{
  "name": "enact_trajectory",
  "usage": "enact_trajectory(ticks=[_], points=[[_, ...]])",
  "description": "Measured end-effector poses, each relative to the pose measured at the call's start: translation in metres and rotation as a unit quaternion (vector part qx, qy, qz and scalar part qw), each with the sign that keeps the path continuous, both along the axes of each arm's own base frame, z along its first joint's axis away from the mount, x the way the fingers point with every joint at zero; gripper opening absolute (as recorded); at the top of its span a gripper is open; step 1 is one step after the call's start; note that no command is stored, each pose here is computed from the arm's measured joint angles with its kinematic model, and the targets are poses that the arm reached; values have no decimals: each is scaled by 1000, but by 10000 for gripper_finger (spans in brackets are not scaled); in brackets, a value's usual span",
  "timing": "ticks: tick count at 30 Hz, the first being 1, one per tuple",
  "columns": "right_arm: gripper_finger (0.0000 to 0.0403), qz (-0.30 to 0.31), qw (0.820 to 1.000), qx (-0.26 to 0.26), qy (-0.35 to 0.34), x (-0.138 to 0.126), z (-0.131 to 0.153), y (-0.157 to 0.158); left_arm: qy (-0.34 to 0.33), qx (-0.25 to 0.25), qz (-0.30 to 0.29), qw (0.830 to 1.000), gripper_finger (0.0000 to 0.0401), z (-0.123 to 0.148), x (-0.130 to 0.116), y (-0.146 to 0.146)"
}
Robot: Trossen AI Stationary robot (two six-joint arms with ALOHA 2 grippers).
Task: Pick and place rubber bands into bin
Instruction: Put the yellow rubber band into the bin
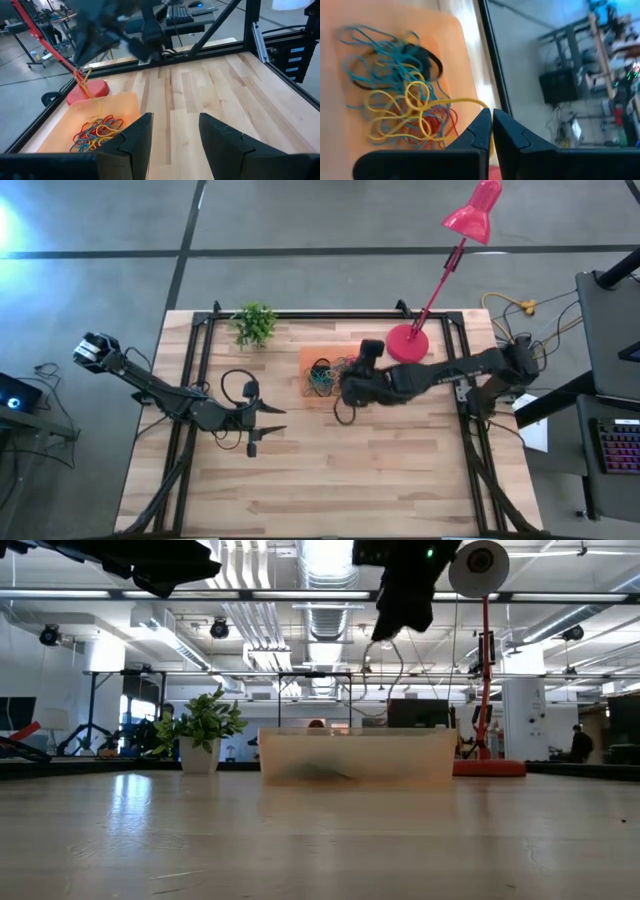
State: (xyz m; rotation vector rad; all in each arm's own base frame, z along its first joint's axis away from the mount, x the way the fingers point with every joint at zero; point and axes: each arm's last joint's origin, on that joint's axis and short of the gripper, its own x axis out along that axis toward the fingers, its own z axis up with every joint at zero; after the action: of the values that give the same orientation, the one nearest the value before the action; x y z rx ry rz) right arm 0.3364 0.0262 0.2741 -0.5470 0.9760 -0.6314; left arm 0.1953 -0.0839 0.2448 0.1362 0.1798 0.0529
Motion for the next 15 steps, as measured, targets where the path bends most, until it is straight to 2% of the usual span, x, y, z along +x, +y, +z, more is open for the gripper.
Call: enact_trajectory(ticks=[8, 15], points=[[8, -38, 999, 30, 12, 0, -13, -39, 4, 3, 0, 1000, 148, -3, -1, 0], [9, -69, 995, 75, -18, 1, -15, -58, 4, 3, 1, 1000, 148, -3, -1, 1]])
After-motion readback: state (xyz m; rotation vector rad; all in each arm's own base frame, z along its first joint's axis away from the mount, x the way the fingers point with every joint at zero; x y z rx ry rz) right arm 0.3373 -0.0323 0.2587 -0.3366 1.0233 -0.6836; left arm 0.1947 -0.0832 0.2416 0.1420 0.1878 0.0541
